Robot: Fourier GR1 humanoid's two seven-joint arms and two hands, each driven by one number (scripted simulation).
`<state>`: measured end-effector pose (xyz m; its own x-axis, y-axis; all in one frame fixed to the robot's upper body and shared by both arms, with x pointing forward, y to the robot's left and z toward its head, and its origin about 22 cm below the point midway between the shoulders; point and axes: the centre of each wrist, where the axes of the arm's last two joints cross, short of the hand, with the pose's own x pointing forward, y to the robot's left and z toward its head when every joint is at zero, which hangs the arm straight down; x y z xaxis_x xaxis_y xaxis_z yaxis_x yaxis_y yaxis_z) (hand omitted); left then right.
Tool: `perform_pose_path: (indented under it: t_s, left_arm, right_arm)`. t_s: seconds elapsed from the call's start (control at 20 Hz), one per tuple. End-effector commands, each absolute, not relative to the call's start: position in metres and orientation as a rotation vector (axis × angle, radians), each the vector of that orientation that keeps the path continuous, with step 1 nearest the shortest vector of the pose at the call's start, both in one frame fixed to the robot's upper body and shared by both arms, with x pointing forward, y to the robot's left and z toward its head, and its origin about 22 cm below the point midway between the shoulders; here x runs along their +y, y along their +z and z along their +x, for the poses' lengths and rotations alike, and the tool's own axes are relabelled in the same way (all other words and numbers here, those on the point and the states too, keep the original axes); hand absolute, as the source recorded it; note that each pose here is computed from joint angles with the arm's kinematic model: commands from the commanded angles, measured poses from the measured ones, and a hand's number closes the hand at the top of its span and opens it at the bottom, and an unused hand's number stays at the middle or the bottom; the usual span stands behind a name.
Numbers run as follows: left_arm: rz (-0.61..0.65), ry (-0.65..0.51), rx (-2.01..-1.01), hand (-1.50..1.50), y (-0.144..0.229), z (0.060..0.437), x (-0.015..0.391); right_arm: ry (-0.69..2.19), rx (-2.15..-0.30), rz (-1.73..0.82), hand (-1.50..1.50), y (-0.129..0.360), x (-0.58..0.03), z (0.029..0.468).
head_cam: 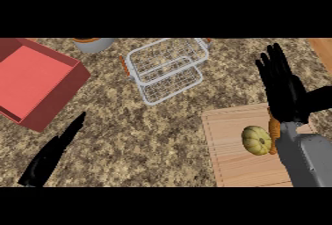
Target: Pick the croissant from the cutting board and place it in the tiered basket
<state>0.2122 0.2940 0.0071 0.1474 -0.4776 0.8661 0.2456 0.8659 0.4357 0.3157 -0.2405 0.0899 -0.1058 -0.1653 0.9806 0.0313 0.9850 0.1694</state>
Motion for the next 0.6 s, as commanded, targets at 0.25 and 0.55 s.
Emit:
perform_pose_path:
  t_s: [0.25, 0.55]
  left_arm:
    - [0.267, -0.119, -1.689, 0.0, 0.048, 0.253, 0.249]
    - [0.213, -0.1, -1.668, 0.0, 0.038, 0.254, 0.228]
  right_arm:
    - [-0.042, -1.951, 0.221, 1.5, 0.151, -0.365, 0.307]
    - [-0.18, -1.685, 0.513, -1.5, 0.082, -0.401, 0.292]
